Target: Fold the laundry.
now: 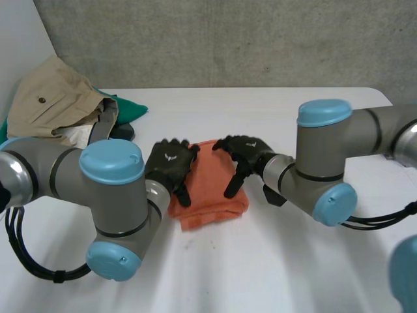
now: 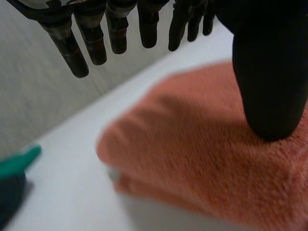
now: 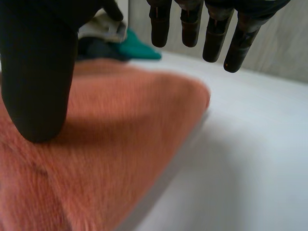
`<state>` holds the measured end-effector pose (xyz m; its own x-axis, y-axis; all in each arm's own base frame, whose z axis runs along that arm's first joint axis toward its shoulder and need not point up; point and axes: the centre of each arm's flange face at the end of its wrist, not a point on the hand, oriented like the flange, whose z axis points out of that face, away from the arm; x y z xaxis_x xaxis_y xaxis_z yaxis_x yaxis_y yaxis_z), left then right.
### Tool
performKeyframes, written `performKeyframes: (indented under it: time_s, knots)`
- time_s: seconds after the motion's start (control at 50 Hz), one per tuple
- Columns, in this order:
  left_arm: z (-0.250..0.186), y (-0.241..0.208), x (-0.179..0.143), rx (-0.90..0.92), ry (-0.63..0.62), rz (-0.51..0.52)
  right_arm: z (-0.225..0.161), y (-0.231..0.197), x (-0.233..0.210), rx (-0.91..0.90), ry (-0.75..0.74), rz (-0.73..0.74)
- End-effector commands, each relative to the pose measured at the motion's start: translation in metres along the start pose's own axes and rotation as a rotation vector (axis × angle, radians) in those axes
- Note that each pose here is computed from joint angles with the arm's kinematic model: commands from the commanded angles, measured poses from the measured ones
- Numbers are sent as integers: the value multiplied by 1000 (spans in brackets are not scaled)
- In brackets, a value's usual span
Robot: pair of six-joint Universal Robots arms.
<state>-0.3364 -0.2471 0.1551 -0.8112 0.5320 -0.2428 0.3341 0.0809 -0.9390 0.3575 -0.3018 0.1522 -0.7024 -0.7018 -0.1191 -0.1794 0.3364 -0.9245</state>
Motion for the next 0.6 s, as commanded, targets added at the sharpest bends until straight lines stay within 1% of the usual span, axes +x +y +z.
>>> performKeyframes:
  time_s: [0.02,0.12,0.18,0.22,0.24,0.3,0.32,0.34,0.4,0.44,0.48,0.5,0.52,0.6]
  knots:
    - [4,21,-11,-127,-8,10,16,20,5,-66,31,-121]
    - [7,10,-20,-116,-15,2,12,14,7,-60,75,-199]
    - [8,-9,-20,-54,-1,-2,0,-9,3,-8,84,-223]
    - [5,-29,-23,6,7,-8,-15,-30,-2,50,91,-238]
    - [-1,-52,-29,72,11,-13,-19,-36,-3,70,93,-241]
    - [-13,-81,-36,161,36,-16,-34,-47,-8,151,98,-273]
    - [-21,-97,-39,212,68,-15,-37,-48,-9,171,102,-280]
    - [-24,-102,-40,228,80,-12,-42,-48,-10,193,107,-286]
    - [-39,-120,-39,288,190,0,-54,-37,-17,224,102,-305]
    - [-46,-124,-38,297,248,5,-60,-21,-27,227,85,-350]
    - [-56,-127,-38,290,341,8,-62,-6,-37,214,63,-389]
    - [-58,-126,-39,282,362,6,-64,9,-48,204,38,-437]
    - [-62,-125,-38,267,413,3,-65,16,-54,197,26,-461]
    - [-67,-122,-36,235,488,-8,-62,44,-67,169,-9,-552]
